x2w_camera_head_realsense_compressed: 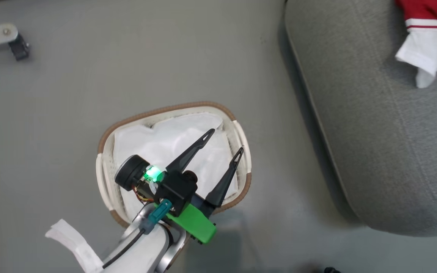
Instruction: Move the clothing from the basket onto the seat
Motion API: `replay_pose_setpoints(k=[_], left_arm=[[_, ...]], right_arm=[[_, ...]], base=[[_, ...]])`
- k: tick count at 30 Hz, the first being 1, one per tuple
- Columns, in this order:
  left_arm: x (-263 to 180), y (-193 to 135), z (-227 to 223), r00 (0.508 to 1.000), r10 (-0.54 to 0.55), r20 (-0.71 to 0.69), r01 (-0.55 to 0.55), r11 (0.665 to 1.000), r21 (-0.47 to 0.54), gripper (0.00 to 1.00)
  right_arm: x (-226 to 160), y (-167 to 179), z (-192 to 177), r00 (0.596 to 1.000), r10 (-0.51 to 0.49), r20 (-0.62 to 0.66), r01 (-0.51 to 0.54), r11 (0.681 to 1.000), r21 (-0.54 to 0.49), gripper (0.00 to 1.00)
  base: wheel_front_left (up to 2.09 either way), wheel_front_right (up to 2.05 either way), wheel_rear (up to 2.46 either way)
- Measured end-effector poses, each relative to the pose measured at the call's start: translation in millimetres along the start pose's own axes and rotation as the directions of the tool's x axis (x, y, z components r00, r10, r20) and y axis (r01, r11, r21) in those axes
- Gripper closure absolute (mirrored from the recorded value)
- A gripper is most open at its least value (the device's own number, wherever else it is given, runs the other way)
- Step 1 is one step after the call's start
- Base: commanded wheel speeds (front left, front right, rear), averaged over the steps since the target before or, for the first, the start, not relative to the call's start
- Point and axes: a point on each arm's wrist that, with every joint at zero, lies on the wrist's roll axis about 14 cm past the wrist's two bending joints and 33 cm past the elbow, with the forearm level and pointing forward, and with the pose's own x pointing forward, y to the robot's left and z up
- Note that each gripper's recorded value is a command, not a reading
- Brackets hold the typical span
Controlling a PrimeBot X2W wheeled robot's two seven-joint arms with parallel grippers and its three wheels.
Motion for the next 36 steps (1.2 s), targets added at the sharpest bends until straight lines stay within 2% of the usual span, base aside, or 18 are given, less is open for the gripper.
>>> replay_pose_setpoints(k=[4,7,11,12,13,14,22,28,36], left_arm=[[-4,13,-13,0.999,0.031,-0.022,-0.032,0.999,-0.015,0.00],[-6,23,-25,0.998,0.049,-0.051,-0.050,0.998,-0.024,0.00],[-7,31,-35,0.995,0.064,-0.074,-0.066,0.997,-0.035,0.00],[-8,33,-38,0.994,0.068,-0.080,-0.071,0.997,-0.037,0.00],[-8,35,-40,0.994,0.071,-0.086,-0.075,0.996,-0.037,0.00],[-8,37,-42,0.993,0.074,-0.090,-0.078,0.996,-0.036,0.00],[-2,31,-35,0.996,0.060,-0.073,-0.063,0.997,-0.040,0.00],[-1,24,-23,0.998,0.055,-0.044,-0.058,0.997,-0.052,0.00],[-4,21,1,0.996,0.086,0.003,-0.086,0.996,-0.028,0.00]], right_arm=[[-1,57,-65,0.984,0.085,-0.156,-0.076,0.995,0.065,1.00],[-14,107,-114,0.948,0.169,-0.268,-0.142,0.983,0.118,1.00],[-30,145,-152,0.903,0.245,-0.354,-0.218,0.969,0.115,1.00],[-32,151,-157,0.897,0.254,-0.362,-0.225,0.967,0.120,0.80],[-35,154,-162,0.889,0.260,-0.377,-0.228,0.965,0.126,0.69],[-38,158,-165,0.884,0.267,-0.383,-0.233,0.963,0.132,0.00],[-58,157,-161,0.901,0.274,-0.336,-0.221,0.957,0.188,0.00],[-97,160,-169,0.880,0.311,-0.359,-0.252,0.947,0.202,0.00],[-110,148,-132,0.915,0.309,-0.259,-0.247,0.938,0.244,0.00]], base=[[0.00,0.00,0.00],[0.00,0.00,0.00],[0.00,0.00,0.00],[0.00,0.00,0.00],[0.00,0.00,0.00],[0.00,0.00,0.00],[0.00,0.00,0.00],[0.00,0.00,0.00],[0.00,0.00,0.00]])
